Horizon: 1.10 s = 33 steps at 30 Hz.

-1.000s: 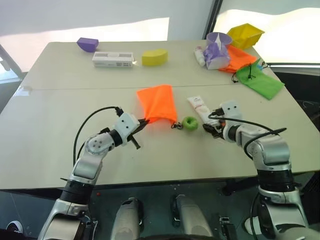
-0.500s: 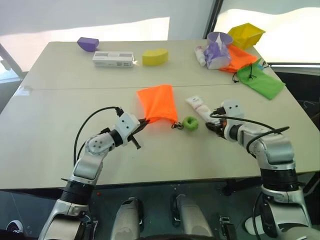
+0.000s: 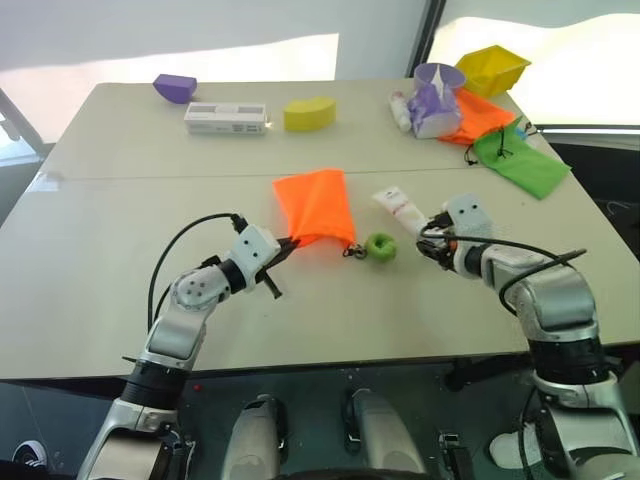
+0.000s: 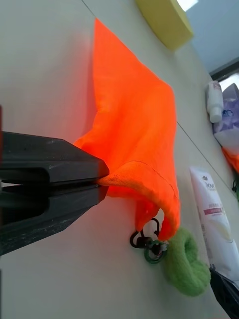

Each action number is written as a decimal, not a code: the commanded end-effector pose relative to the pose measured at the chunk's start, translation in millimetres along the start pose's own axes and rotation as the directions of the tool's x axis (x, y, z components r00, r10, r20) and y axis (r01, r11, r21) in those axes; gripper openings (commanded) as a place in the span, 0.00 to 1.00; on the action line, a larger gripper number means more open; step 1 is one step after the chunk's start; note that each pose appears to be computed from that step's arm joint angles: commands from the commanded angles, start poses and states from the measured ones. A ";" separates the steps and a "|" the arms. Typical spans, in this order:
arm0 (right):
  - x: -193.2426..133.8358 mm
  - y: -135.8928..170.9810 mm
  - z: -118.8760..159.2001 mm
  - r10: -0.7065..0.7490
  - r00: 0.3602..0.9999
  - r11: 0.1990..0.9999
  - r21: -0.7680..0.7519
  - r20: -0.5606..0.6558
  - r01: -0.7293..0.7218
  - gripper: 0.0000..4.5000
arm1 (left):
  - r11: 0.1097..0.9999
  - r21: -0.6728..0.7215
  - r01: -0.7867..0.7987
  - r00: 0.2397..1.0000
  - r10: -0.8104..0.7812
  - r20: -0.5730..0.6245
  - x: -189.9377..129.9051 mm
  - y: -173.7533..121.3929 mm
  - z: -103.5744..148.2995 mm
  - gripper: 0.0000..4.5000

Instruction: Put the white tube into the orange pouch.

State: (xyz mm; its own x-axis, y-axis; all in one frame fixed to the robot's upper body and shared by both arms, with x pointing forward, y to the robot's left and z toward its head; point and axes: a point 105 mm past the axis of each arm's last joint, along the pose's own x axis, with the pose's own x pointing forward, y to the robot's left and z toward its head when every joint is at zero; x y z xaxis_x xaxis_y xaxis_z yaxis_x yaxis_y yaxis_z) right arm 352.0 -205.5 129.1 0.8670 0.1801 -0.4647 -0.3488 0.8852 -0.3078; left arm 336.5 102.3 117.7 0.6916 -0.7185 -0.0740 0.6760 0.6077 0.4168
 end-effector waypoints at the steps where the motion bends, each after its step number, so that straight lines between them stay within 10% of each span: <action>1: -10.4 3.3 25.7 0.000 0.995 0.989 -0.150 0.100 0.015 0.40 | 1.000 0.012 -0.003 0.999 0.003 0.049 -0.2 2.1 13.4 0.00; 17: -32.9 35.2 46.2 0.206 0.963 0.949 -0.275 0.172 -0.154 0.40 | 1.000 0.001 0.003 0.999 -0.003 0.047 -0.1 -0.2 13.0 0.00; 22: -63.4 60.9 57.0 0.450 0.837 0.892 -0.103 0.313 -0.441 0.40 | 1.000 -0.008 -0.001 0.999 0.001 0.049 0.1 -0.1 13.7 0.00; 33: -78.9 109.3 -1.3 0.634 0.768 0.772 -0.119 0.091 -0.624 0.40 | 1.000 -0.018 0.016 0.998 -0.015 0.056 0.0 -1.4 19.4 0.00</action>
State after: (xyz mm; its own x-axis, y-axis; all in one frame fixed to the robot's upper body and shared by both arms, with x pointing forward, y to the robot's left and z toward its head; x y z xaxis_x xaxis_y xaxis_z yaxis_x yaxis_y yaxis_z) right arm 247.3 -130.8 134.1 0.4787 0.7425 -0.4685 -0.8409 0.5411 -0.0016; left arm 334.5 99.6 118.9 0.6824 -0.7270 -0.0759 0.6946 0.6126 0.3772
